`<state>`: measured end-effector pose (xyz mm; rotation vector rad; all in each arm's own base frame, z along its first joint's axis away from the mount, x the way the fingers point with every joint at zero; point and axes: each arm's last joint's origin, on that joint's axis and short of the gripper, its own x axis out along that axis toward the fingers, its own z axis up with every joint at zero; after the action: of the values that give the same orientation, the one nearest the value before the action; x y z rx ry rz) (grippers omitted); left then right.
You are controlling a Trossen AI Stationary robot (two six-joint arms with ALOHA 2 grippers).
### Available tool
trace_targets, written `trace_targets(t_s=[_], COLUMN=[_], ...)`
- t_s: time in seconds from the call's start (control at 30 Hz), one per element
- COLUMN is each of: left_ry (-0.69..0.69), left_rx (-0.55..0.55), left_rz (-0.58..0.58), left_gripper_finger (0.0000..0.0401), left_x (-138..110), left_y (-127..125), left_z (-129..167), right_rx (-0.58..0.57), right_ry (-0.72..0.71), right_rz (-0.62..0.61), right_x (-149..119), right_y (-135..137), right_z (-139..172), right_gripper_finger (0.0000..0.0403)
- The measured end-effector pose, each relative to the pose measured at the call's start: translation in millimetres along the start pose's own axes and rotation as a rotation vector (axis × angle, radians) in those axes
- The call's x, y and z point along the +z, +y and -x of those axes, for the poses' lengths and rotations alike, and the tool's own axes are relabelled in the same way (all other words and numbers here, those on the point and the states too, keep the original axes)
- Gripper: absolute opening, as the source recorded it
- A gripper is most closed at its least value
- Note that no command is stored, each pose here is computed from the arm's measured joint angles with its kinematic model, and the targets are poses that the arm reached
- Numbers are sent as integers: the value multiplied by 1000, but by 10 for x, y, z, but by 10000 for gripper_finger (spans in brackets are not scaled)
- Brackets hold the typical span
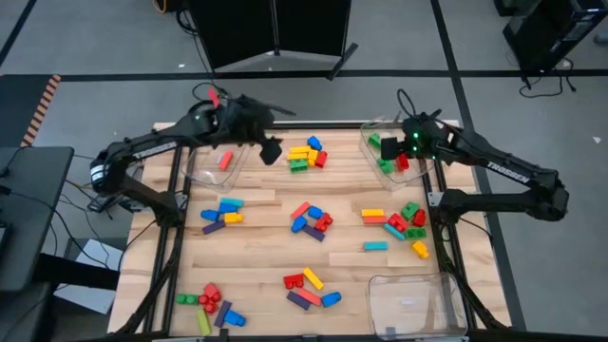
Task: Sort blocks by size
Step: Put the red 2 stud game piece into the top right transparent bin
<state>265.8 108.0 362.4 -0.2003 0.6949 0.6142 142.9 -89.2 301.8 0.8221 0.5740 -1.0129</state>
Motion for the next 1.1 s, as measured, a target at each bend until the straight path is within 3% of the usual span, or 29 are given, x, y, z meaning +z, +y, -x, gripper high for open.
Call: trace_targets(t_s=[0.17,0.53,0.8,1.1], left_ry=[50,306,428,514], left_rx=[112,175,233,159], left_rz=[71,253,432,450], left_gripper_finger=[289,289,289,289], left_x=[-244,-897,-1260,-1556], left_y=[-290,-817,-1019,-1227], left_z=[309,814,1160,1218], right_rx=[47,111,141,144], right_ry=[49,134,142,126], right_rz=[61,212,255,275], right_x=[-138,-401,-467,-492], right_y=[61,177,225,245], right_z=[90,217,249,265], right_gripper_finger=[236,228,228,229])
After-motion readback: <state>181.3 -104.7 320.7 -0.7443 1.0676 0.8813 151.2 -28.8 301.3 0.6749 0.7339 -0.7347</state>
